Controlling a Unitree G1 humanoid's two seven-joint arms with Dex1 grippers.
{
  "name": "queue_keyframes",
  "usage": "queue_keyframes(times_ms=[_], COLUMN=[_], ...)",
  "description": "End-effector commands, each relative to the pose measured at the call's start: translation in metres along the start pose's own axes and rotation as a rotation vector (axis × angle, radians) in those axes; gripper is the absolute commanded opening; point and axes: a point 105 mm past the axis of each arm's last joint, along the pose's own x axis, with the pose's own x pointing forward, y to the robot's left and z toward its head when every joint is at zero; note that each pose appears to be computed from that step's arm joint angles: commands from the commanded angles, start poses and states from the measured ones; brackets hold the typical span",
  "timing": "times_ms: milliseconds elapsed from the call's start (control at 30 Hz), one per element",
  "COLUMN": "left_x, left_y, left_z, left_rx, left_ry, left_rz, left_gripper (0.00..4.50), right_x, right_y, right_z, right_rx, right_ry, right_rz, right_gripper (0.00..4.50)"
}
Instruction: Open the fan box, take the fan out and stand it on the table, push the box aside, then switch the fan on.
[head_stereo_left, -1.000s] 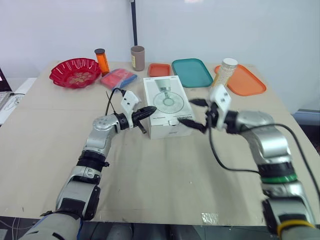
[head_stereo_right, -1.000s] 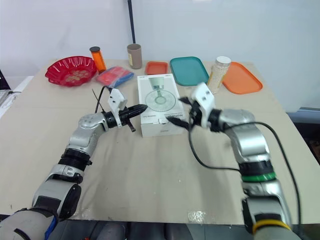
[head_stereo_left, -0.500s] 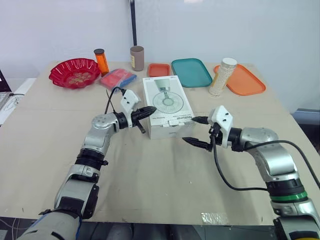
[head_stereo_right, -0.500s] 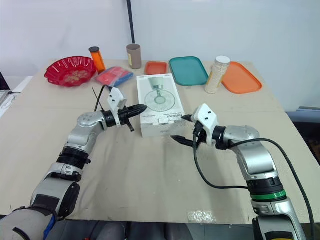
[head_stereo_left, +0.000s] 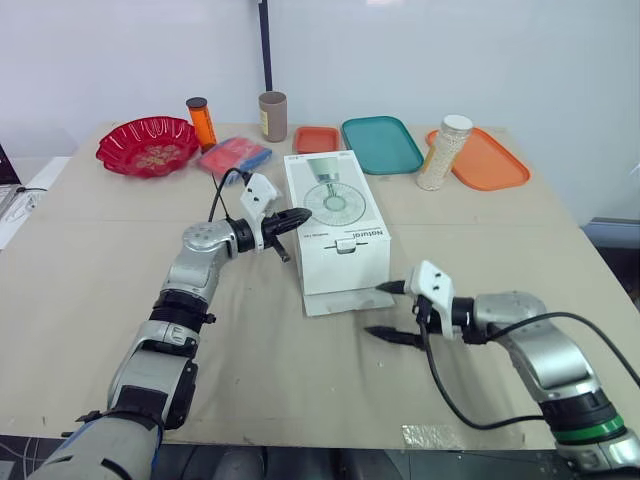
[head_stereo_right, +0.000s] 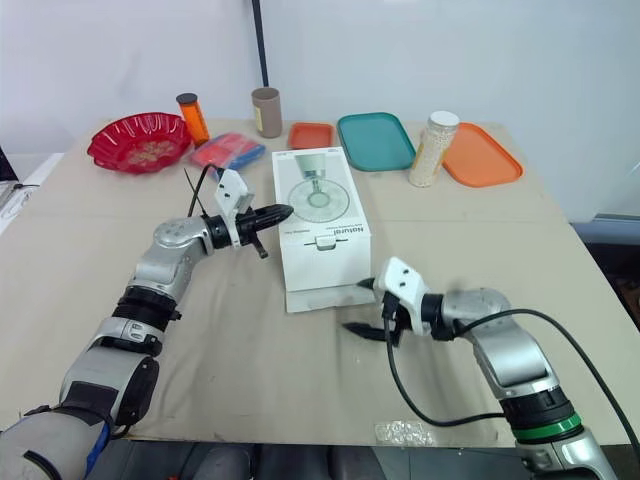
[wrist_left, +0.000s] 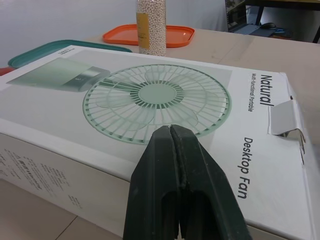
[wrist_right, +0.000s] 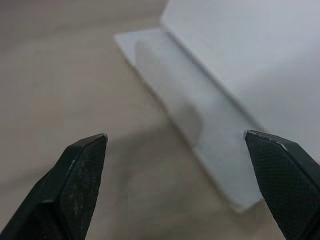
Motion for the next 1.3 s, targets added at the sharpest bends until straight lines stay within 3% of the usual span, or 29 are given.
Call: queue_keyframes(times_ms=[33, 300, 467, 633, 1067, 1200, 1300], left_x=[-0.002, -0.001, -0.005, -0.008, -0.017, -0.031, -0.038], left_y=[0.007, 0.002, 0.003, 0.004, -0.005, 0.004, 0.014], left_z=[0.027, 0.022, 0.019, 0.015, 0.006, 0.008, 0.017], left_rx=[0.065, 0.06, 0.064, 0.069, 0.078, 0.082, 0.1], left_ry=[-0.06, -0.054, -0.036, -0.019, 0.018, 0.024, 0.002], left_rz=[0.009, 0.003, -0.004, -0.007, -0.077, -0.046, 0.009], left_gripper=[0.08, 0.08, 0.08, 0.08, 0.08, 0.08, 0.08], right_x=[-0.009, 0.0, -0.01, -0.018, -0.006, 0.001, 0.014], right_y=[-0.032, -0.03, 0.001, 0.009, -0.016, -0.021, -0.028], right_z=[0.008, 0.02, 0.049, 0.053, 0.091, 0.108, 0.105], right_rx=[0.006, -0.008, 0.004, 0.005, 0.044, 0.08, 0.063], right_ry=[-0.01, -0.065, -0.211, -0.234, -0.386, -0.446, -0.412], right_rz=[-0.149, -0.121, 0.073, 0.139, 0.075, 0.092, 0.056], right_gripper=[4.5, 4.5, 4.5, 4.5, 4.5, 4.5, 4.5])
